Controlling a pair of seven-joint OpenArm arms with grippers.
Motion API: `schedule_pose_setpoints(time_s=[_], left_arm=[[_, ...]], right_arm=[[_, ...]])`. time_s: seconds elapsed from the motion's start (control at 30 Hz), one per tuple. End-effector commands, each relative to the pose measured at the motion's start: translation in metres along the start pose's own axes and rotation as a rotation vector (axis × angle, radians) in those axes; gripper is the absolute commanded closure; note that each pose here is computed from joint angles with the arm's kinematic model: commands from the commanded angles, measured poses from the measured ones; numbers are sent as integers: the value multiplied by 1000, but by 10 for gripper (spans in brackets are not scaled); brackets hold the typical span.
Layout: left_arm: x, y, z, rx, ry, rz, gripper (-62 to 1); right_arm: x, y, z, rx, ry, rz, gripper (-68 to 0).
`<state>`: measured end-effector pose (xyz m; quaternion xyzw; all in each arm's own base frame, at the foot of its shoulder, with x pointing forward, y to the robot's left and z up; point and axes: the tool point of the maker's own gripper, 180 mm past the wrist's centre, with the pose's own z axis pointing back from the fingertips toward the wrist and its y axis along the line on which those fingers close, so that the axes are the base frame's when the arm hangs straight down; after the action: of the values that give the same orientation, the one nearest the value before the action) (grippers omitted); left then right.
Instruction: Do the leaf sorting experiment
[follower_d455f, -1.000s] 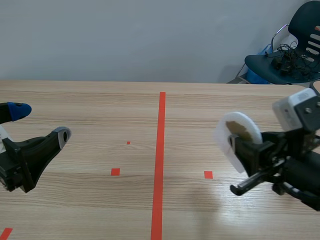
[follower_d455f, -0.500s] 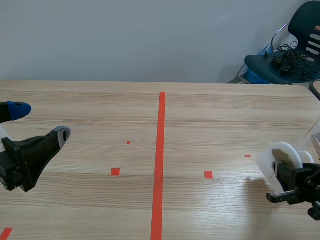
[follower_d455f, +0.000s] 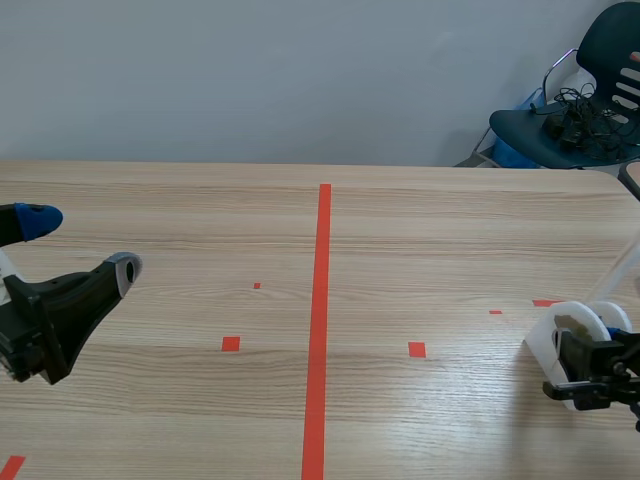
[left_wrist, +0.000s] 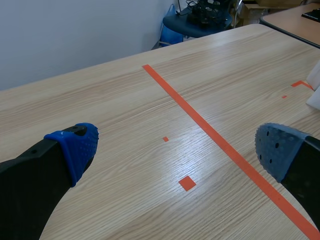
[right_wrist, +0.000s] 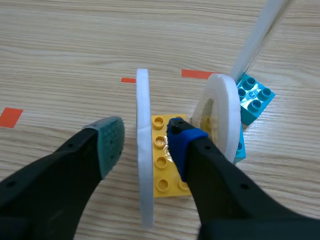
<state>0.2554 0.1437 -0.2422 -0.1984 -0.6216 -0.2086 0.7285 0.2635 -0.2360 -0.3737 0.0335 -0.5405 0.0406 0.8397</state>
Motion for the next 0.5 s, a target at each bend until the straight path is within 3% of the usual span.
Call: schedule_pose_setpoints(time_s=[0.0, 0.13, 0.3, 0.47], left_arm=[[12, 0, -2, -4, -41, -6, -623], [12, 0, -2, -4, -41, -6, -623], [12, 0, -2, -4, -41, -6, -623], [12, 0, -2, -4, -41, -6, -623]], right_arm=[[27, -3, -1, 7, -83, 21, -268], [62, 4, 5, 69, -166, 46, -312], [132, 15, 25, 113, -307, 95, -366], [176, 43, 39, 204, -292, 316, -429]])
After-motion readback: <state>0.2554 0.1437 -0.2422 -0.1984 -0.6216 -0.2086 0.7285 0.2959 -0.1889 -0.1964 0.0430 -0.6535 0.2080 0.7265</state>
